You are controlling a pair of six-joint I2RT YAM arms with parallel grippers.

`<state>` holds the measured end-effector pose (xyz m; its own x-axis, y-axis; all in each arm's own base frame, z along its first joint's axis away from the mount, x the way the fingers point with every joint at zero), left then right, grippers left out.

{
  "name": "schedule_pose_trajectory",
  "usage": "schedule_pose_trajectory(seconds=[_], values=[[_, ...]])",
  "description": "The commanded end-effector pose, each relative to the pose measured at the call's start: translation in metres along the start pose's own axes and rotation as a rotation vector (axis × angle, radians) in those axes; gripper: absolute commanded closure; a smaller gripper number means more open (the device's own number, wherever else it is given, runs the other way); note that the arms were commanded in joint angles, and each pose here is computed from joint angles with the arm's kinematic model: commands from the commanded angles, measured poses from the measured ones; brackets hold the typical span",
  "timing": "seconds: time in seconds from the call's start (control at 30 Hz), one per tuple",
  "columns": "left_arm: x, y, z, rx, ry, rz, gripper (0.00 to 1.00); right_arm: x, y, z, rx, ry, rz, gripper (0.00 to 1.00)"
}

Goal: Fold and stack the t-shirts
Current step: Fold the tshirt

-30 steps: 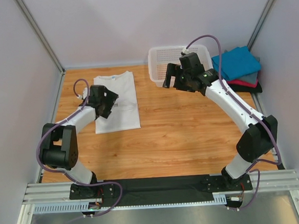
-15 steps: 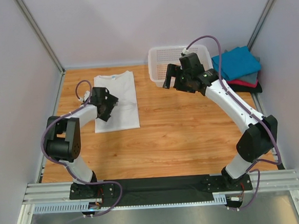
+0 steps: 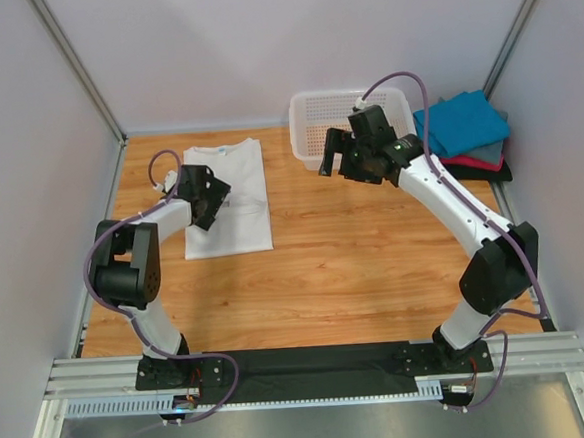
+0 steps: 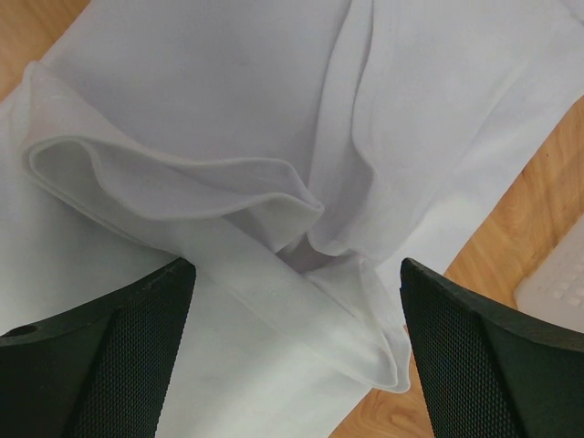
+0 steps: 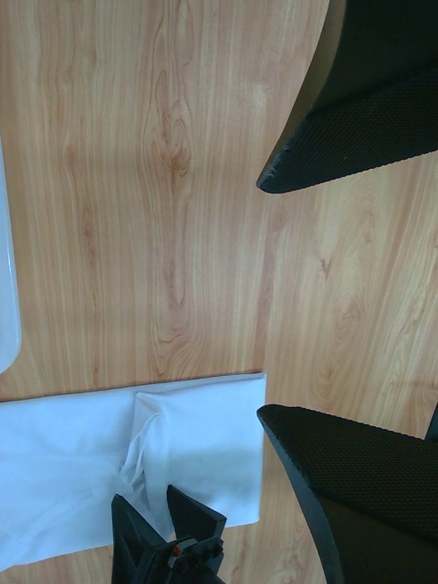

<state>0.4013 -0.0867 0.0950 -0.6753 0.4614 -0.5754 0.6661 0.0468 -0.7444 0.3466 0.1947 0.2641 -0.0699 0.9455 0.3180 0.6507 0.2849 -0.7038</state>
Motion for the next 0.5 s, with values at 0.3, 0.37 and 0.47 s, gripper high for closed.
schedule_pose_trajectory(seconds=[0.3,0.37,0.47], values=[[-0.042,0.012,-0.033,-0.105,-0.034,0.127,0.00,0.000,-0.008,-0.015,-0.058,0.007,0.020,0.00],[-0.047,0.016,-0.034,-0.104,-0.040,0.132,0.01,0.001,-0.005,-0.014,-0.049,0.008,0.017,0.00],[-0.059,0.025,-0.037,-0.119,-0.065,0.171,0.01,0.003,-0.001,-0.014,-0.043,0.009,0.006,0.00]])
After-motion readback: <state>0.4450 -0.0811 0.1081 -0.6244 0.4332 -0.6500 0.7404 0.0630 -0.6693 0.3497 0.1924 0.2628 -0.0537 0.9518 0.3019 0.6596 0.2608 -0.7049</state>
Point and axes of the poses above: each gripper's point midway between its finger pads, its own y axis out along the fingers, its own x axis along the line the jaws close on, z = x × y, the point moved 6 cm from there along -y, back along the fingers, and after that the axes turned 5 degrees about -y, right-handed, at the moved point
